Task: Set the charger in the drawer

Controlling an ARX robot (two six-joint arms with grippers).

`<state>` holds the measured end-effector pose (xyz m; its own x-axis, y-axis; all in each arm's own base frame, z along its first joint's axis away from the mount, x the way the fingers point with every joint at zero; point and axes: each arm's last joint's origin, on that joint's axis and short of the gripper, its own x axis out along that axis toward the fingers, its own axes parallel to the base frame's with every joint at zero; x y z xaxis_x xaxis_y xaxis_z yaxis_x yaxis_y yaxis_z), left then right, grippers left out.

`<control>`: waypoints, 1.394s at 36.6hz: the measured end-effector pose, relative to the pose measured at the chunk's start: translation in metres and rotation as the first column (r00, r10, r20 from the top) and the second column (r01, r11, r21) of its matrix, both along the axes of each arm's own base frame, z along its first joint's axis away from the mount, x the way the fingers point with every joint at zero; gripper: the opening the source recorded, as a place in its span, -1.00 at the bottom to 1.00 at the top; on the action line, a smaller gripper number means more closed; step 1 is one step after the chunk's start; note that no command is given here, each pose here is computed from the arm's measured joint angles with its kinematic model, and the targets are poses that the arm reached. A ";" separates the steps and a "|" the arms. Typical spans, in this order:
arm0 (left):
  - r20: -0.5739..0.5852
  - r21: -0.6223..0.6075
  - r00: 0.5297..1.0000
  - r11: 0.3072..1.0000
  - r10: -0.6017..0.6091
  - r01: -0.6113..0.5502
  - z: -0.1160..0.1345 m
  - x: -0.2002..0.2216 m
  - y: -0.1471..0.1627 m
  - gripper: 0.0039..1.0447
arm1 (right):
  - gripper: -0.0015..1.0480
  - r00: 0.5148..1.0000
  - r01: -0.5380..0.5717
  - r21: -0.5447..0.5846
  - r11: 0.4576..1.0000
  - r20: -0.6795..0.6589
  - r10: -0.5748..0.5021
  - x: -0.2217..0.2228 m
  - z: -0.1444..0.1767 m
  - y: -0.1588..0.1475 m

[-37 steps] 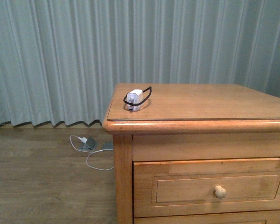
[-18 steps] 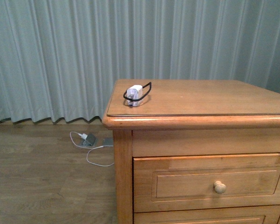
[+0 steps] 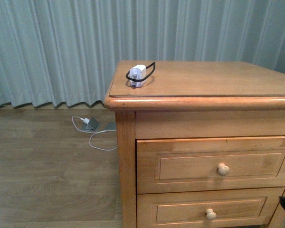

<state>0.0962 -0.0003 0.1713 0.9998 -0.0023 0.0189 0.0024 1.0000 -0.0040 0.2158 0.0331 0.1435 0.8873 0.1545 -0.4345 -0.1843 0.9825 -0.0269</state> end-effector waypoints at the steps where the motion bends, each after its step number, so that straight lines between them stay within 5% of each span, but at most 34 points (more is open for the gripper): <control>1: 0.000 0.000 1.000 1.000 0.000 0.000 0.000 0.000 0.000 0.88 | 0.83 1.000 0.002 -0.002 1.000 -0.005 -0.002 0.007 -0.002 0.003; 31: 0.000 0.000 1.000 1.000 0.000 0.000 0.000 0.000 0.000 0.88 | 0.83 0.998 0.031 -0.021 0.999 -0.047 -0.032 0.140 -0.063 0.057; 51: 0.000 0.000 1.000 1.000 0.000 0.000 0.000 0.000 0.000 0.88 | 0.83 0.997 0.069 0.008 0.998 -0.038 -0.068 0.158 -0.072 0.058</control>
